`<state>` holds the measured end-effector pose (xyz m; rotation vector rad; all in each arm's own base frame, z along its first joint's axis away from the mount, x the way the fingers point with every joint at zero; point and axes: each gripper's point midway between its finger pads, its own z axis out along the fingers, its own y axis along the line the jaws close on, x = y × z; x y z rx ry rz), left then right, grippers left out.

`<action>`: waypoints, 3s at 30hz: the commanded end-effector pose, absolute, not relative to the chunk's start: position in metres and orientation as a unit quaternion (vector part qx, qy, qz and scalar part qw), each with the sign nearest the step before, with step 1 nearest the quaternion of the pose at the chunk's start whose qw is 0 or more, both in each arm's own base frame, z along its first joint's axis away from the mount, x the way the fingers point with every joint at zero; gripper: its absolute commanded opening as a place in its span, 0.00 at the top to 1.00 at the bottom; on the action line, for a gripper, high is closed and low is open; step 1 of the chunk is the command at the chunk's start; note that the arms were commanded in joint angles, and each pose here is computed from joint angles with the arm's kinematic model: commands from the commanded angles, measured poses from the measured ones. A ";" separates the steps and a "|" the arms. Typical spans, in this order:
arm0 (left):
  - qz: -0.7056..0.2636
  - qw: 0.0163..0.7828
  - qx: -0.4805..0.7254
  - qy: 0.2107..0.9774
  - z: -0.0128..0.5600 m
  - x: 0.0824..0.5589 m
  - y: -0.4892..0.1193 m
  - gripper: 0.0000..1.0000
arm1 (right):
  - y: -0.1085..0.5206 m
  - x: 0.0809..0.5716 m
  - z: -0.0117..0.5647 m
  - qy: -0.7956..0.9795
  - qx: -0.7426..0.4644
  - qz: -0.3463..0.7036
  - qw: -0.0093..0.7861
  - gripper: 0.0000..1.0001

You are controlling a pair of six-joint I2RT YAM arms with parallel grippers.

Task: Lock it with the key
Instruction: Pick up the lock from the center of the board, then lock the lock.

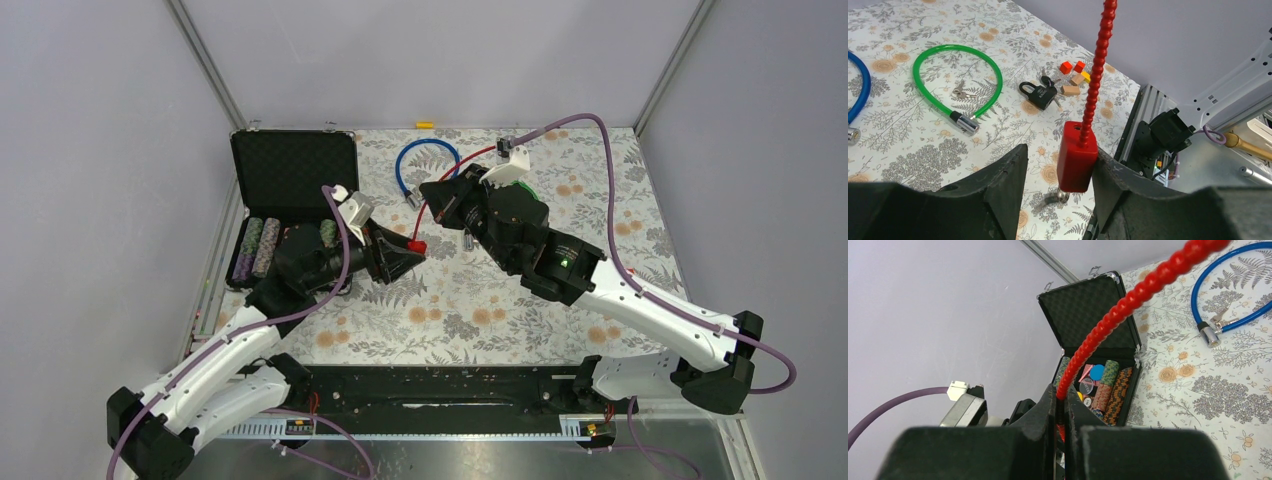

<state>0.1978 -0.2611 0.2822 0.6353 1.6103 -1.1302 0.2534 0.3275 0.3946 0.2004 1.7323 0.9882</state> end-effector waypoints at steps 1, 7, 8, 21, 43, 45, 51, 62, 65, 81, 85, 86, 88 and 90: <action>-0.476 0.546 0.261 0.638 0.302 0.203 -0.265 0.52 | 0.314 0.254 0.437 0.687 0.120 0.453 0.555 1.00; -0.484 0.550 0.262 0.629 0.308 0.202 -0.267 0.59 | 0.316 0.254 0.434 0.689 0.119 0.454 0.552 1.00; -0.484 0.549 0.263 0.629 0.309 0.202 -0.267 0.64 | 0.316 0.254 0.434 0.689 0.120 0.454 0.552 1.00; -0.412 0.590 0.228 0.656 0.319 0.226 -0.247 1.00 | 0.307 0.243 0.416 0.705 0.056 0.429 0.561 0.24; -0.338 0.562 0.302 0.692 0.297 0.220 -0.235 1.00 | 0.191 0.242 0.404 0.750 -0.313 0.104 0.573 0.14; -0.344 0.555 0.320 0.687 0.296 0.214 -0.237 1.00 | 0.203 0.248 0.384 0.758 -0.363 0.099 0.533 0.16; -0.344 0.549 0.330 0.687 0.291 0.211 -0.239 1.00 | 0.220 0.259 0.356 0.761 -0.426 0.088 0.482 0.35; -0.346 0.552 0.332 0.683 0.295 0.205 -0.238 1.00 | 0.224 0.288 0.347 0.770 -0.412 0.039 0.486 0.40; -0.343 0.553 0.330 0.684 0.295 0.206 -0.238 1.00 | 0.223 0.286 0.354 0.761 -0.410 0.044 0.501 0.40; -0.349 0.547 0.340 0.681 0.296 0.203 -0.241 1.00 | 0.217 0.301 0.330 0.733 -0.472 -0.018 0.490 0.31; -0.356 0.547 0.345 0.675 0.298 0.199 -0.242 1.00 | 0.220 0.302 0.326 0.739 -0.469 -0.009 0.484 0.35; -0.357 0.548 0.346 0.673 0.299 0.199 -0.242 1.00 | 0.220 0.303 0.325 0.742 -0.468 -0.007 0.480 0.39; -0.357 0.549 0.346 0.672 0.300 0.198 -0.242 1.00 | 0.221 0.302 0.322 0.748 -0.468 -0.002 0.471 0.48; -0.358 0.552 0.345 0.669 0.302 0.198 -0.241 1.00 | 0.220 0.302 0.319 0.753 -0.467 0.000 0.465 0.56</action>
